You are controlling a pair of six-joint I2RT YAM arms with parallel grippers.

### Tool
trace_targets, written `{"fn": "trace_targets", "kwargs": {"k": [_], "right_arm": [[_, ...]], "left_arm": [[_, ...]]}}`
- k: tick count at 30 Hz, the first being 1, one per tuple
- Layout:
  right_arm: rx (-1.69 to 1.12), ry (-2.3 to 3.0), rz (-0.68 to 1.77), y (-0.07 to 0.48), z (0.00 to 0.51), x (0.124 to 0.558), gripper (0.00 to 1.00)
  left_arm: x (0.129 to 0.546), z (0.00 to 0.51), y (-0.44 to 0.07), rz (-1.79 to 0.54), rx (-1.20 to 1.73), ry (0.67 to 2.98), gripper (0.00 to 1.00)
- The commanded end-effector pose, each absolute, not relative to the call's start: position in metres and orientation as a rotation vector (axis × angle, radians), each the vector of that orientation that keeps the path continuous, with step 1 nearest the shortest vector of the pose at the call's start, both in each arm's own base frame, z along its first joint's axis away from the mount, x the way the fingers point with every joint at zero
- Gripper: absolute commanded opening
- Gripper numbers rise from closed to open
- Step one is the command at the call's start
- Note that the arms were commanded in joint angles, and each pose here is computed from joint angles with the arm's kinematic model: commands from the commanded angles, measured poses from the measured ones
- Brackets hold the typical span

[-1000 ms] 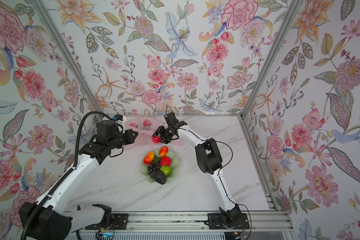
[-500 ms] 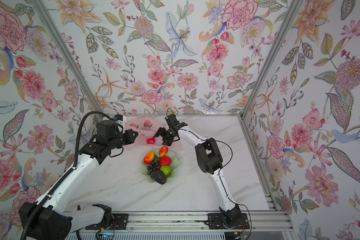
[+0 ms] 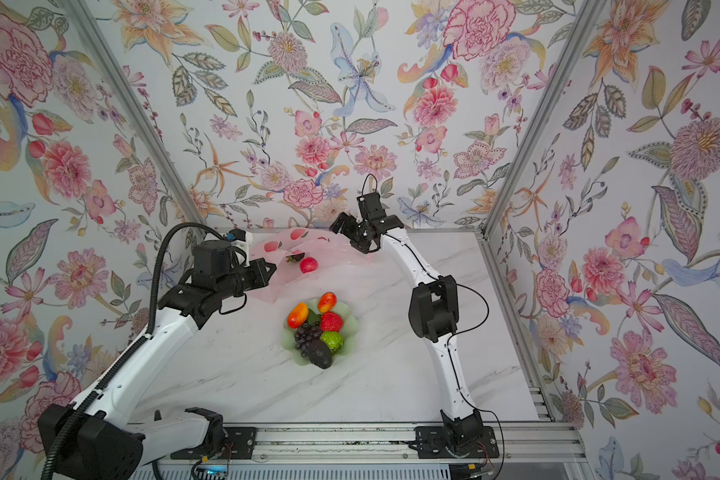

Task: Place the fruits into the plastic bag
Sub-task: 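Withdraw the right gripper from the bag back above the plate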

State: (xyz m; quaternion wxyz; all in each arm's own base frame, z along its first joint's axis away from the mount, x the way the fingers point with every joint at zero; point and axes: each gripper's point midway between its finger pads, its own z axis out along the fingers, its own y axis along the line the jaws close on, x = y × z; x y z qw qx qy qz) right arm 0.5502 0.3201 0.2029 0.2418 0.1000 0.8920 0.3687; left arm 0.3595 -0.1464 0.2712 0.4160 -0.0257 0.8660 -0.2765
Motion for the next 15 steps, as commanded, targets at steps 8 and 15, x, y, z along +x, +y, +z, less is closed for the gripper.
{"fn": "trace_targets", "kwargs": {"k": [8, 15], "right_arm": [[0.027, 2.418, 1.099, 0.352, 0.28, 0.481, 0.99], [-0.155, 2.362, 0.948, 0.349, 0.336, 0.416, 0.99]], "left_arm": [[0.375, 0.296, -0.153, -0.701, -0.035, 2.112, 0.0], [0.395, 0.288, -0.16, -0.66, -0.045, 2.159, 0.0]]}}
